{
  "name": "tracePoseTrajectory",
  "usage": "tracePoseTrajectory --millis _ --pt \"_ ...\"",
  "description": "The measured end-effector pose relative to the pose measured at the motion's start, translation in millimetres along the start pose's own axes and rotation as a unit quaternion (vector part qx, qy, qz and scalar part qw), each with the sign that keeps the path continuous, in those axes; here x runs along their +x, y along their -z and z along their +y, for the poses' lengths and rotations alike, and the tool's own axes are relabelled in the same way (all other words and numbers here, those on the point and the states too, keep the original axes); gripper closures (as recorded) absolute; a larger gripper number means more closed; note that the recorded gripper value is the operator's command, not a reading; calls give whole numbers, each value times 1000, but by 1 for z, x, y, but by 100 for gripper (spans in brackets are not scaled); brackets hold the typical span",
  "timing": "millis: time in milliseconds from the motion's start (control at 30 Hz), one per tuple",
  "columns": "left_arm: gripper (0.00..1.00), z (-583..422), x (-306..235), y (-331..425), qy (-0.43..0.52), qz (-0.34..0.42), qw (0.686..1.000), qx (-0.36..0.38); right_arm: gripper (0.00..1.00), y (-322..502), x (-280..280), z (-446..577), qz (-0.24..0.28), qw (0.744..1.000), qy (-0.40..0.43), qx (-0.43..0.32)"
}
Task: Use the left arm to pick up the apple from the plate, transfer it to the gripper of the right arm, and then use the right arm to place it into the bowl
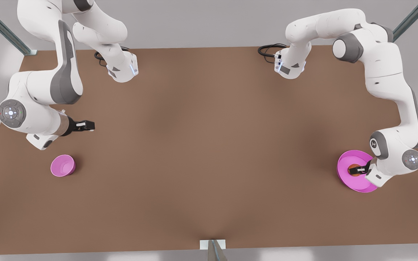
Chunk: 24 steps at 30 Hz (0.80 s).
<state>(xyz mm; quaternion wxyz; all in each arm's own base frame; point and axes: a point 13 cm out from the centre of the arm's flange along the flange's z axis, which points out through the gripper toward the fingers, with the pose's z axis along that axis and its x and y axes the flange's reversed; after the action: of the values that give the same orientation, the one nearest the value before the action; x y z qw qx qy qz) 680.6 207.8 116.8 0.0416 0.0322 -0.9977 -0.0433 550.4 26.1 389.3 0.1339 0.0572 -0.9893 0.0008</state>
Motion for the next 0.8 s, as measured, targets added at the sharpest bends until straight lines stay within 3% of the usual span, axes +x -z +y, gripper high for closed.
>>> tracePoseTrajectory --millis 433,800 --pt "0 14 25 -70 -22 23 999 17 0 -9 -4 1 6 1000 14 1" --pt "0 21 26 -87 -32 20 999 26 0 -12 -4 2 8 1000 19 1"
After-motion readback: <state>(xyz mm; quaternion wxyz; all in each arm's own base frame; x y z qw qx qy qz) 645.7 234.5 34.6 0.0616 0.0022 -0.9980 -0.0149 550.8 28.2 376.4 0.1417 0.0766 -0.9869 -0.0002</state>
